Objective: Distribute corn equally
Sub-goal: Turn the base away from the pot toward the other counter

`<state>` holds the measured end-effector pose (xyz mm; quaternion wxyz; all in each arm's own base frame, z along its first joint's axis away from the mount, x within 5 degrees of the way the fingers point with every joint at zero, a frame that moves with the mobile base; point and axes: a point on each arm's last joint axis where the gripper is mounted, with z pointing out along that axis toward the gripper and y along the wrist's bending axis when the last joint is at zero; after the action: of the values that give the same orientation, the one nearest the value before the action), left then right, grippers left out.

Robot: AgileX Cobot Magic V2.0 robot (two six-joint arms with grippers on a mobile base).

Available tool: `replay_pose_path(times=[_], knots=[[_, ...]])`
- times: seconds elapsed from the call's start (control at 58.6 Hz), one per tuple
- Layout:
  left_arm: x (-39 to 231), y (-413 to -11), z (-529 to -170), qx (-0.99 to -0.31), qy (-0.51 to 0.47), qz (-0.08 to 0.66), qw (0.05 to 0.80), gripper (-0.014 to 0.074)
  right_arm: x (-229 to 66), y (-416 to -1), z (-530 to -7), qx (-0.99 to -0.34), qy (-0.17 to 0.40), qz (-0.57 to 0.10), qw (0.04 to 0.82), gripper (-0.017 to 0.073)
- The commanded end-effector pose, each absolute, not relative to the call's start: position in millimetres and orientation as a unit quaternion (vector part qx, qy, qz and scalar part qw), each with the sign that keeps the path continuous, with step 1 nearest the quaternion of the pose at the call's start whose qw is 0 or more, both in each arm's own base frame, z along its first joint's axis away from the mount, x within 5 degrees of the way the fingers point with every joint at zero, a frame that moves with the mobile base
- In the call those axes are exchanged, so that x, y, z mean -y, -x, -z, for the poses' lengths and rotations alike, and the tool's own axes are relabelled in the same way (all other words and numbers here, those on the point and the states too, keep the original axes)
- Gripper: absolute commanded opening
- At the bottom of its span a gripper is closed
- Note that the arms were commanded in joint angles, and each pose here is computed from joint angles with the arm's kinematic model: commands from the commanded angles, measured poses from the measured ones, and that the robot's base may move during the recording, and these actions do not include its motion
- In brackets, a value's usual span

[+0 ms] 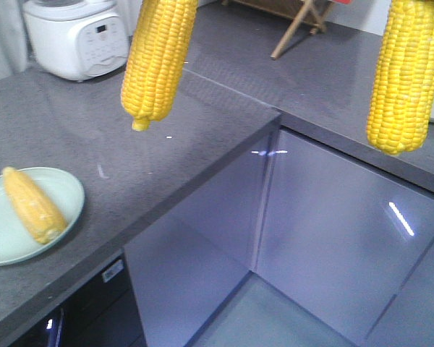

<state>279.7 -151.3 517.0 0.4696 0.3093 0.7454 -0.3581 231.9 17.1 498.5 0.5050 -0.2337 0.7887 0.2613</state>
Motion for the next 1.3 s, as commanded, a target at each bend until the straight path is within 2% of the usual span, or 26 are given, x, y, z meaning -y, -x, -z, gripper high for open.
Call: replay_pose_path(times=[0.0, 1.28], knots=[[147.0, -263.1, -541.2, -0.713, -0.297, 0.379, 0.51, -0.0006, -20.5, -220.4, -516.4, -0.762, 0.238, -0.267, 0.541, -0.0005], [147.0, -263.1, -541.2, -0.713, -0.297, 0.379, 0.51, -0.0006, -20.5, -220.4, -516.4, -0.762, 0.238, -0.267, 0.541, -0.0005]])
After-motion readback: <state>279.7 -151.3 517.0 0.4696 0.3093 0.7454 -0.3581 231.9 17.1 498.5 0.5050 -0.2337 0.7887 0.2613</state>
